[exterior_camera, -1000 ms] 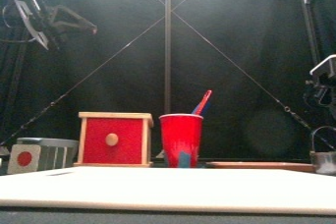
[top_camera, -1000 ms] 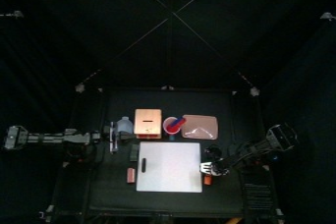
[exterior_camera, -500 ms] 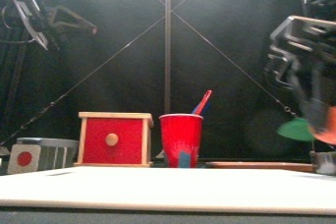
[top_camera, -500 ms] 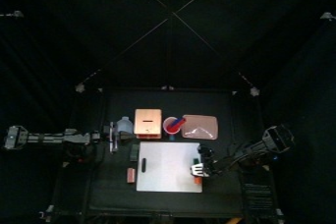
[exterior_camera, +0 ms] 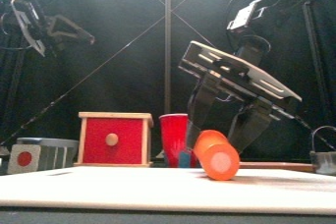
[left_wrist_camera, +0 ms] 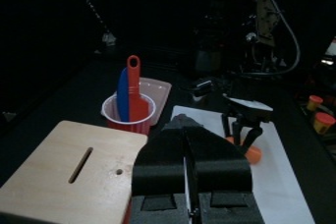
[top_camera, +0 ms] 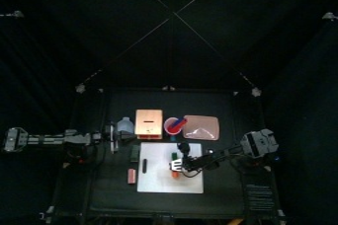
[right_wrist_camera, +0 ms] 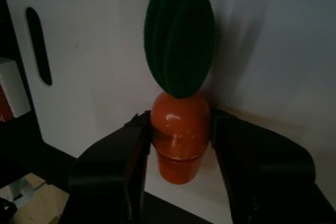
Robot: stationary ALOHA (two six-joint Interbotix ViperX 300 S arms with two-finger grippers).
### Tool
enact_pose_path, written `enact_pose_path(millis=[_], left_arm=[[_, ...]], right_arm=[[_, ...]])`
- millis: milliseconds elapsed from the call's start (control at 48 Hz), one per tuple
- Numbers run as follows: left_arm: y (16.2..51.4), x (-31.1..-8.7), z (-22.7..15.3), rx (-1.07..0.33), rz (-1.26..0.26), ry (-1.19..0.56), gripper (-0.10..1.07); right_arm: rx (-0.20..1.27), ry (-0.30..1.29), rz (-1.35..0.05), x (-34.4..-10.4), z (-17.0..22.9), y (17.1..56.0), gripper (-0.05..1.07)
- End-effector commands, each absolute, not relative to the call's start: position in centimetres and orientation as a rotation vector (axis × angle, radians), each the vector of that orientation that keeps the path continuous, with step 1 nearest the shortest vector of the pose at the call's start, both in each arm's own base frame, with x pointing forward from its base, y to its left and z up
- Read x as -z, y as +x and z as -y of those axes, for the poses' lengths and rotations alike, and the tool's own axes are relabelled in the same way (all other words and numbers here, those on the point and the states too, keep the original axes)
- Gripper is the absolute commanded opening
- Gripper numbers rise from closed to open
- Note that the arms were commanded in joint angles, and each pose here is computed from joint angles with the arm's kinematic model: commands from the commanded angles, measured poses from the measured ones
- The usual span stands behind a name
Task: Put carrot onto cutting board
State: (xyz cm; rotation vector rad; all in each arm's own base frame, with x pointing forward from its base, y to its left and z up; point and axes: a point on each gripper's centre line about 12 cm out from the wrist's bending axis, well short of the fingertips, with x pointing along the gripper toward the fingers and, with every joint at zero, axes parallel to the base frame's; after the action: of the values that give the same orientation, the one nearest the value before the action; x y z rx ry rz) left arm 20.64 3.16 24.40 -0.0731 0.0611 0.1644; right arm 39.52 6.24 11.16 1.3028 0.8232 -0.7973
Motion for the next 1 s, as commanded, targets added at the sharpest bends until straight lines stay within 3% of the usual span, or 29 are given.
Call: enact_pose_path(millis=[0, 208, 396, 708, 979], left_arm=[[20.8, -24.8, -3.2, -0.167, -0.053, -0.074, -0.03], [20.7, -24.4, -3.1, -0.164, -0.061, -0.082, -0.03], [20.7, -24.3, -3.0, -0.161, -0.064, -0.085, -0.03], [21.1, -25.5, -2.8, -0.144, -0.029, -0.076, -0.03], [21.3, -26.5, -2.8, -0.140, 0.006, -0.055, -0.03]], right_arm=[[0.772, 1.314, -0.797, -12.4, -6.1, 40.1, 0.93], [0.759, 1.300, -0.783, -12.9, -6.0, 40.5, 0.98], [0.725, 1.268, -0.729, -15.5, -4.9, 39.9, 0.98], [0.735, 1.123, -0.633, -19.5, -1.2, 34.2, 0.98], [0.512, 0.841, -0.504, -22.6, 1.0, 28.9, 0.98]])
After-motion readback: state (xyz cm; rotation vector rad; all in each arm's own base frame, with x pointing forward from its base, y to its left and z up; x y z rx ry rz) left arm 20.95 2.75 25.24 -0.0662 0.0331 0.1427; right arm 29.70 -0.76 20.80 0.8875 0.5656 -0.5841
